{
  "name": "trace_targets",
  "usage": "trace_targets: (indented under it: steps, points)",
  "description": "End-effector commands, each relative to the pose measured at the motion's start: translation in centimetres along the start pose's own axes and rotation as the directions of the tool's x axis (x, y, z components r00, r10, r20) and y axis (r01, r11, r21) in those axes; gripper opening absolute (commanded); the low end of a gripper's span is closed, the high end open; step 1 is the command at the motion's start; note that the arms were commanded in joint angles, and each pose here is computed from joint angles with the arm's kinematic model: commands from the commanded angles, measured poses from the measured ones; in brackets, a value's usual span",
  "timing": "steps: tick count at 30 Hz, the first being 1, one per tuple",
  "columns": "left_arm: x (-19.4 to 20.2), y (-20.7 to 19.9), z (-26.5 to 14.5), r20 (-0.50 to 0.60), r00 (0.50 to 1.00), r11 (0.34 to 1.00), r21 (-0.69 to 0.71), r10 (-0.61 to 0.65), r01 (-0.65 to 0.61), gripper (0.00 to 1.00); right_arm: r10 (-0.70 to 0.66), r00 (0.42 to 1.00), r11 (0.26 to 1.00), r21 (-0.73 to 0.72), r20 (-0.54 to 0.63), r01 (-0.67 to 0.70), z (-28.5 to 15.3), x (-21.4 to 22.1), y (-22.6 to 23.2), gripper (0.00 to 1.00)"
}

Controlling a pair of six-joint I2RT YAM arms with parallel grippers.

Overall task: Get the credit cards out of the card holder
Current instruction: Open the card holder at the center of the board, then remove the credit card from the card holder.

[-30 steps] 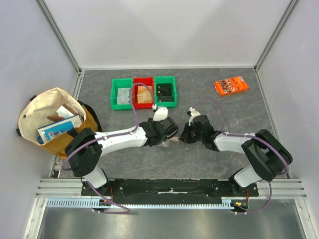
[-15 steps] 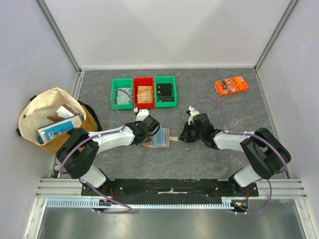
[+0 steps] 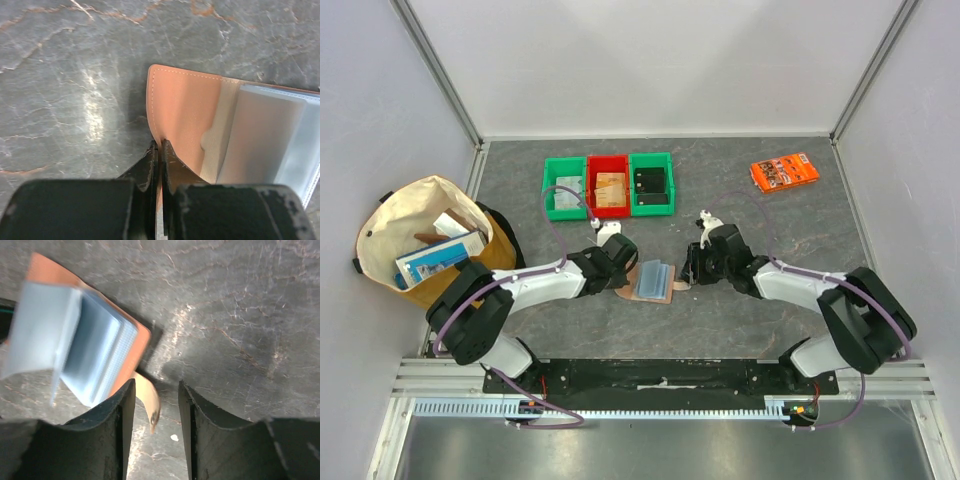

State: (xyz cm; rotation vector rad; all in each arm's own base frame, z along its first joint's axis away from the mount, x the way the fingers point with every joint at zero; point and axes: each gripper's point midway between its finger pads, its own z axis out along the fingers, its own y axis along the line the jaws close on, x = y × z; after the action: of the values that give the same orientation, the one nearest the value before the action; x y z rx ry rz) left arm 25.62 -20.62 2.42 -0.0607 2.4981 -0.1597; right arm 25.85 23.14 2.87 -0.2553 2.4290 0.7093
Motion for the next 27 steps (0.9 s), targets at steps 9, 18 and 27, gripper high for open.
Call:
trace_targets:
  steps: [9, 18, 27]
  points:
    - [1.5, -2.6, -0.9, -0.036, 0.999, 0.995, 0.098, -0.008, 0.012, 0.02, -0.059, 0.981, 0.99, -0.115, 0.185, 0.081, -4.9, -7.0, 4.8, 0.39]
    - [1.6, -3.1, -1.2, -0.033, 0.999, 0.994, 0.112, -0.01, 0.014, 0.02, 0.001, 0.999, 0.98, -0.199, 0.046, 0.009, -1.8, -2.9, 4.9, 0.3]
    - [1.6, -3.5, -1.4, -0.032, 0.999, 0.992, 0.123, -0.008, 0.012, 0.02, -0.007, 1.0, 0.971, -0.241, -0.006, 0.005, -0.6, -1.7, 6.1, 0.26]
